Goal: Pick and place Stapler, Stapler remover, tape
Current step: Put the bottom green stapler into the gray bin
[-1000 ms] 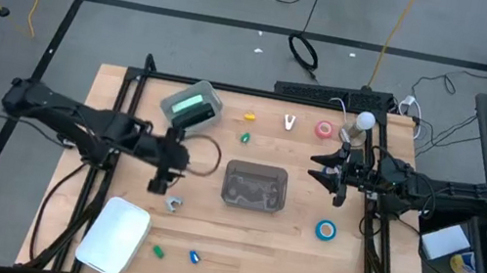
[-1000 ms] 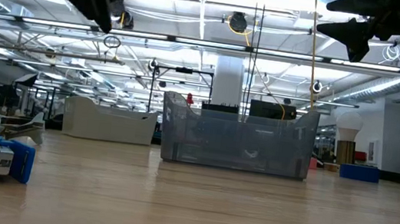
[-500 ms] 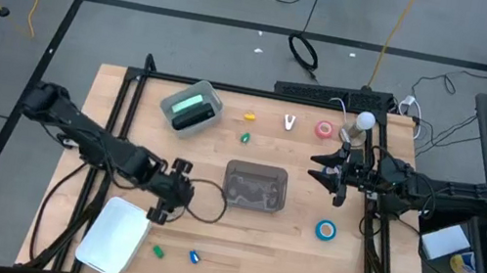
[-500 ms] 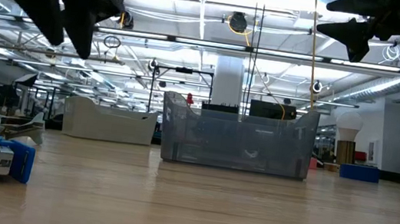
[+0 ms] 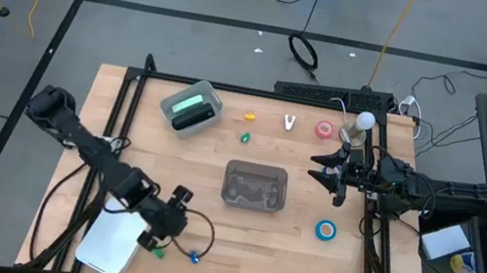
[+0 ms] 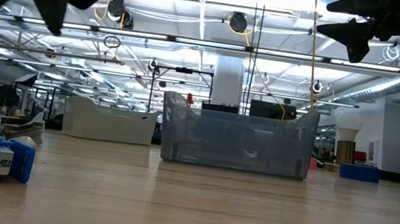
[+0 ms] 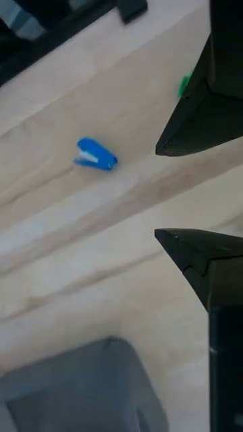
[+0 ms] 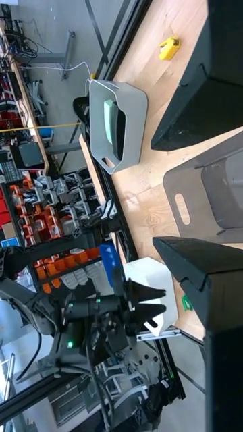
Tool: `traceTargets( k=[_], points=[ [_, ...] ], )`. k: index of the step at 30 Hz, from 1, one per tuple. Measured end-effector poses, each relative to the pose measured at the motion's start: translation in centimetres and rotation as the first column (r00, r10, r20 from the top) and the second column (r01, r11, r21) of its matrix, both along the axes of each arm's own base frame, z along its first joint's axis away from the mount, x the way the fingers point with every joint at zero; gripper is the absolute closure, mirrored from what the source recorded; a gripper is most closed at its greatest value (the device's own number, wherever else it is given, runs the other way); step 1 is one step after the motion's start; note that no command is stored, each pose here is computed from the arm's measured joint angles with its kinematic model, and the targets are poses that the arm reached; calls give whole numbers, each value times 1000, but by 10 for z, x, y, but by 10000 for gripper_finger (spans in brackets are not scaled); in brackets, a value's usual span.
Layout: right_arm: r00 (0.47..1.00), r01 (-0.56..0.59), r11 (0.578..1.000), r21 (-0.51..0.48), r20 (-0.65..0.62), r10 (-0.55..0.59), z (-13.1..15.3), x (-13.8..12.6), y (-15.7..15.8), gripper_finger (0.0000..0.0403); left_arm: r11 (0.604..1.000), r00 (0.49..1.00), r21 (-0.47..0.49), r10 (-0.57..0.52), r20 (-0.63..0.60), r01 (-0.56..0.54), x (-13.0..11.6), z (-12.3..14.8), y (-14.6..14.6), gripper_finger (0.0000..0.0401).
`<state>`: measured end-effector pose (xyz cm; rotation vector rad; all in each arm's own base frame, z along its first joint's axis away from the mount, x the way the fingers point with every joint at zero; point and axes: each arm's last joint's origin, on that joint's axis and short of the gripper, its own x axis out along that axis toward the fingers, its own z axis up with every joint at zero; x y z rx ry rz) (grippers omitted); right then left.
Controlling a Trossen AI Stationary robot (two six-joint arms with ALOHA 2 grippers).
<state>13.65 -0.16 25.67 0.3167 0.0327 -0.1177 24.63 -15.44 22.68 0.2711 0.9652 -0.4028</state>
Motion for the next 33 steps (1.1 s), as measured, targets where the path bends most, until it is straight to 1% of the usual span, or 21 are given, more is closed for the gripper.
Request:
traceTargets(
  k=[6, 10, 12, 14, 17, 20, 23, 27, 33],
  points=[
    [1000, -1, 1000, 0, 0, 1, 0, 0, 0, 191, 995, 995, -54, -91, -29, 89, -10, -2, -18, 215],
    [1000, -1, 1000, 0, 0, 1, 0, 0, 0, 190, 992, 992, -57, -112, -53, 109, -14, -8, -28, 215],
    [1000, -1, 1000, 0, 0, 1, 0, 0, 0, 191, 990, 989, -72, -129, -77, 123, -12, -14, -32, 215],
    [1000, 0, 1000, 0, 0, 0, 0, 0, 0, 190, 991, 985, -61, -129, -115, 122, -13, -22, -35, 215],
    [1000, -1, 1000, 0, 0, 1, 0, 0, 0, 191, 989, 983, -73, -141, -119, 133, -8, -29, -40, 215],
    [1000, -1, 1000, 0, 0, 1, 0, 0, 0, 190, 988, 977, -55, -149, -151, 143, -8, -39, -42, 215],
    [1000, -1, 1000, 0, 0, 1, 0, 0, 0, 191, 988, 974, -57, -152, -166, 144, -5, -45, -44, 215],
    [1000, 0, 1000, 0, 0, 0, 0, 0, 0, 191, 975, 953, -79, -220, -209, 207, -5, -53, -46, 215],
    [1000, 0, 1000, 0, 0, 0, 0, 0, 0, 190, 961, 930, -113, -272, -246, 251, -5, -59, -48, 215]
  ],
)
